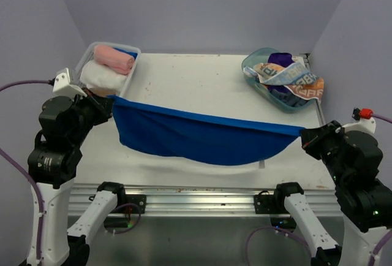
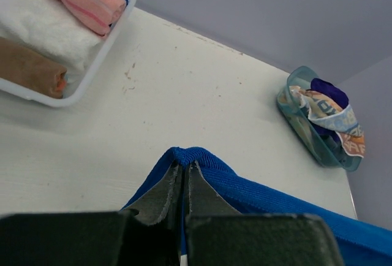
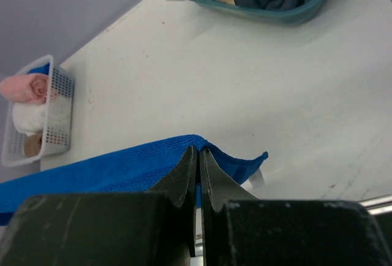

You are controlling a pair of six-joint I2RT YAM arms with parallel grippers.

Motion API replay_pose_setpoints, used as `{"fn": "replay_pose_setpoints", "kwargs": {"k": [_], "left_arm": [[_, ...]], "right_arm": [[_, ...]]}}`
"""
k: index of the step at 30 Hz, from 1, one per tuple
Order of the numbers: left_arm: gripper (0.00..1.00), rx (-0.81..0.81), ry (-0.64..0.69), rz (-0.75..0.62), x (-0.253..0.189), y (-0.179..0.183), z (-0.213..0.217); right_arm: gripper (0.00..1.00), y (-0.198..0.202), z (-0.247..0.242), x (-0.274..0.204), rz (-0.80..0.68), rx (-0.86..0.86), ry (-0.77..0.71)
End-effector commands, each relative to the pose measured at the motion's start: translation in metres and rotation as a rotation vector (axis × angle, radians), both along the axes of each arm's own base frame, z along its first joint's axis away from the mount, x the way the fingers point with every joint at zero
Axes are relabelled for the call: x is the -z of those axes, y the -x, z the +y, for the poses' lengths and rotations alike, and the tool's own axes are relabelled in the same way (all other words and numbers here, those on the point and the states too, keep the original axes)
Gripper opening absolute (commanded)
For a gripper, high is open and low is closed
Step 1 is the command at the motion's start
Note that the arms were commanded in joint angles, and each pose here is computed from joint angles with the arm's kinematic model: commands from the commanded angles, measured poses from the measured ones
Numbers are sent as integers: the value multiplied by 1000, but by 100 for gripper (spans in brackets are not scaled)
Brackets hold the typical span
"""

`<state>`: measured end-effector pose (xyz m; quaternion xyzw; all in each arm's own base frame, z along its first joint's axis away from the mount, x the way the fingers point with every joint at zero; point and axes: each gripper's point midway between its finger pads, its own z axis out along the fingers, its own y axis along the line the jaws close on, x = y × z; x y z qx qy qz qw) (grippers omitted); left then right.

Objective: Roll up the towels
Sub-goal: Fold the towel

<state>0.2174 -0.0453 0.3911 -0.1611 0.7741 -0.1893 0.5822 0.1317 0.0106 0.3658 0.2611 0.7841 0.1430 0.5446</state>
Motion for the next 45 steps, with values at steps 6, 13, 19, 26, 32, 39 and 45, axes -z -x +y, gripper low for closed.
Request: {"fn": "replay_pose_setpoints", "kwargs": {"k": [6, 13, 19, 26, 32, 39, 45], "left_arm": [[0, -105, -46, 237, 94, -81, 9], [0, -107, -60, 437, 173, -164, -1], [0, -91, -64, 554, 217, -210, -9], [0, -81, -109, 571, 219, -206, -4], [0, 7, -90, 478, 173, -183, -14], [0, 60, -63, 151, 54, -150, -19], [0, 44, -35, -3, -8, -117, -15]], "right_arm": [[0, -94, 4, 87, 243, 38, 41], [0, -212, -2, 166, 407, 71, 180], [0, -259, -5, 202, 486, 73, 223], [0, -244, -5, 203, 473, 62, 205], [0, -201, -4, 188, 457, 34, 189], [0, -167, -4, 71, 189, 11, 179], [0, -136, -6, -7, 26, 17, 165]]}}
